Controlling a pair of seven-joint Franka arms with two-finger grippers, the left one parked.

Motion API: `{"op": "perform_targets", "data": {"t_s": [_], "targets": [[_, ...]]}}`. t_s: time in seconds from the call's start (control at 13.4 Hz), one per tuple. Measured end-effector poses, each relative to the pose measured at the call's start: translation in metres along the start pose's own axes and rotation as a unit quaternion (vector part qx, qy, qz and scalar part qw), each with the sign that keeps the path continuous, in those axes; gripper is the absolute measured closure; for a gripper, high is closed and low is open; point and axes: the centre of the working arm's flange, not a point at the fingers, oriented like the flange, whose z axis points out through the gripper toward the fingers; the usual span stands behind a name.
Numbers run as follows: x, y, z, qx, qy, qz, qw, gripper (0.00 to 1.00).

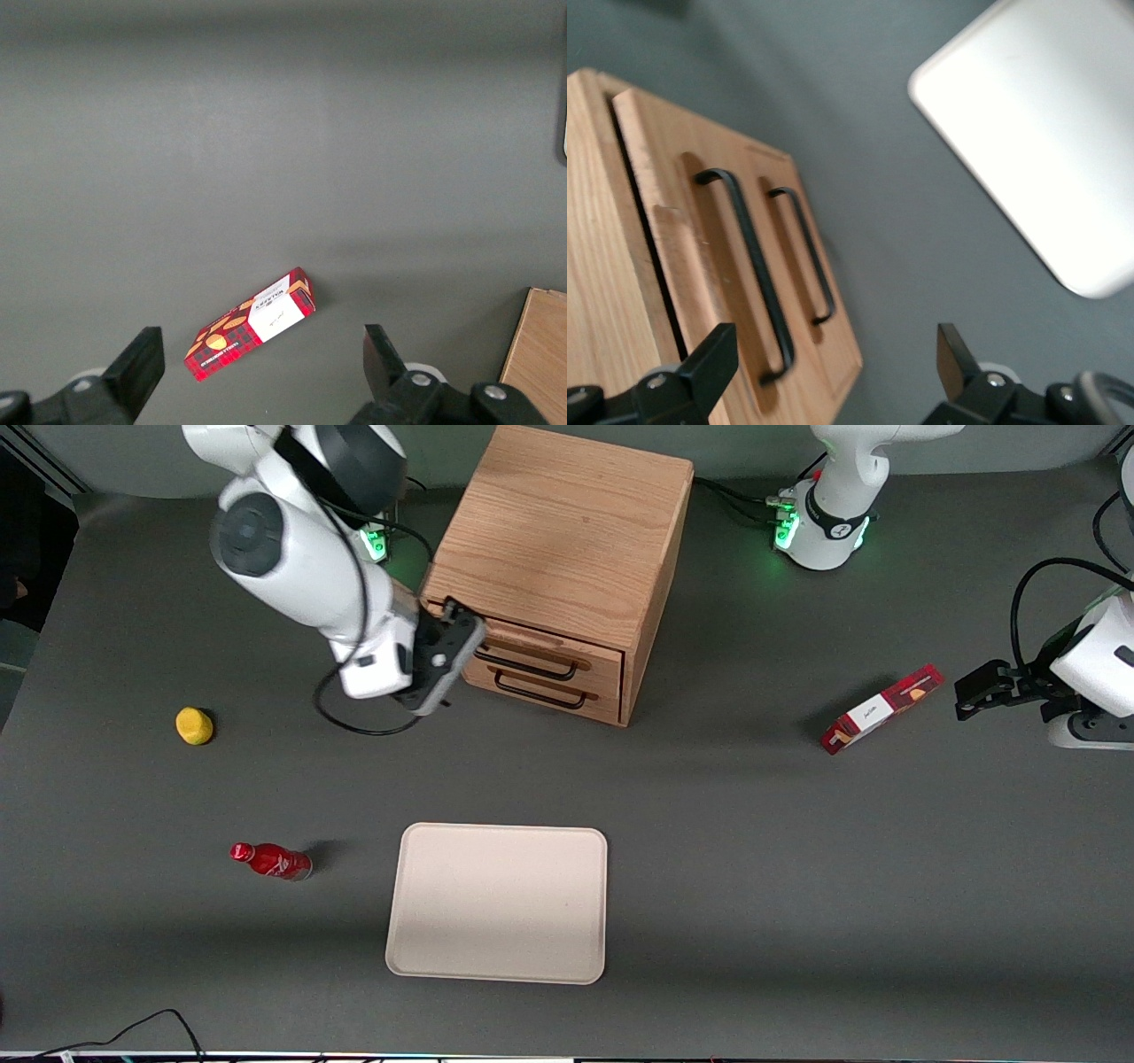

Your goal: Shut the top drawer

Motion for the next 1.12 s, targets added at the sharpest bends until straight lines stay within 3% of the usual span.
{"op": "perform_targets", "data": {"t_s": [0.22, 0.37, 0.52, 0.75, 1.12], "targets": [[-0.042, 0.062, -0.061, -0.032, 0.017, 0.082, 0.9960, 0.00], [-0.077, 0.108, -0.093, -0.045, 0.028, 0.152, 0.9870, 0.00], [-0.108, 0.137, -0.110, -0.059, 0.014, 0.207, 0.9765, 0.00], [-0.132, 0.135, -0.130, -0.100, -0.021, 0.280, 0.9546, 0.00], [-0.165, 0.137, -0.168, -0.135, -0.022, 0.343, 0.9292, 0.00]]}}
